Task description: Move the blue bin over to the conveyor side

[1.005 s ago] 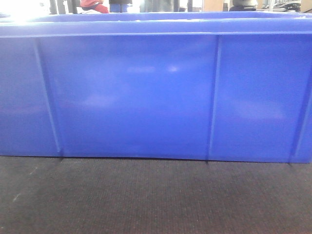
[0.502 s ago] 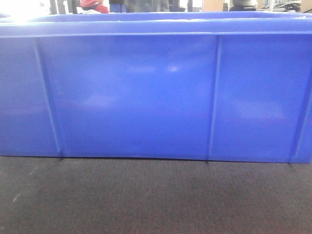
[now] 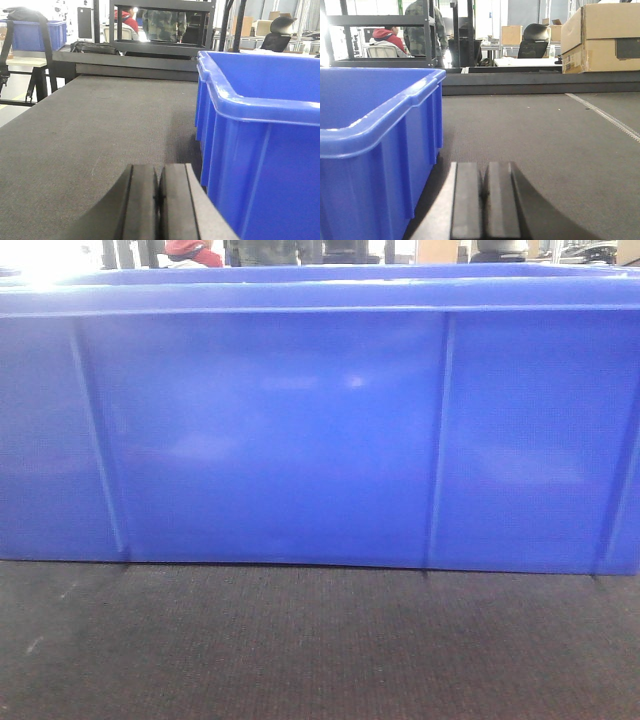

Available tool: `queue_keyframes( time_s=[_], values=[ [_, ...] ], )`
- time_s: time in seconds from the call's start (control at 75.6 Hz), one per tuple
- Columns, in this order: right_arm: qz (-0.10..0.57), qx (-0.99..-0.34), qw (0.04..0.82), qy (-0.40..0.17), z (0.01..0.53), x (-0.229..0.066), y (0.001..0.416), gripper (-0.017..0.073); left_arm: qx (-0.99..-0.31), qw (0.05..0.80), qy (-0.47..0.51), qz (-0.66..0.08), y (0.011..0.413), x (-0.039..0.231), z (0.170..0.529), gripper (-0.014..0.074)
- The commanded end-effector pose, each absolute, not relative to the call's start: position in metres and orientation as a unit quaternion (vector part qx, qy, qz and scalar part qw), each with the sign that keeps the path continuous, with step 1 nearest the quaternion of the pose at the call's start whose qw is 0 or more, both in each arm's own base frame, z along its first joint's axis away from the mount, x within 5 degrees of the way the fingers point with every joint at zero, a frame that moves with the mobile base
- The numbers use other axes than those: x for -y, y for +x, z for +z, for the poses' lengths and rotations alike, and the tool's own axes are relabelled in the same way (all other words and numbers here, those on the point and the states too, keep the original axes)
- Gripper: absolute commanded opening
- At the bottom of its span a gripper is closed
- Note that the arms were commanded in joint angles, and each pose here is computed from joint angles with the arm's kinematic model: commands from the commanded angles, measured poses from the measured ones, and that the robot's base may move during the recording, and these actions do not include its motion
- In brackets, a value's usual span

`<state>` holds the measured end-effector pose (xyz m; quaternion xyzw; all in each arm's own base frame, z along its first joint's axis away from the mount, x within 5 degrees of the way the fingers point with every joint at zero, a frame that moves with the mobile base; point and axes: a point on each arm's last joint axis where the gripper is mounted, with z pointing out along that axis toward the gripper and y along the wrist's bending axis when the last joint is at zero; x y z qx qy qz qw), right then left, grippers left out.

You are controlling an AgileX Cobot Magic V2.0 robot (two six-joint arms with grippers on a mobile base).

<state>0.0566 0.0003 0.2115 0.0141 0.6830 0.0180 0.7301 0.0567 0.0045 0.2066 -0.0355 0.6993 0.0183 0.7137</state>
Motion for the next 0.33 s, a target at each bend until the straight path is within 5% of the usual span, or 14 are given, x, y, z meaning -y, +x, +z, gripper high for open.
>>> queue_keyframes(
  time_s=[0.0,0.317],
  values=[
    [0.014,-0.672,0.74,0.016,0.214,0.0003,0.0561,-0.0069,-0.688,0.724,-0.038,0.016,0.0562,-0.0045,0.2098,-0.0006],
    [0.014,-0.672,0.74,0.016,0.214,0.0003,0.0561,-0.0069,-0.688,0.724,-0.038,0.016,0.0562,-0.0045,0.2098,-0.0006]
  ],
)
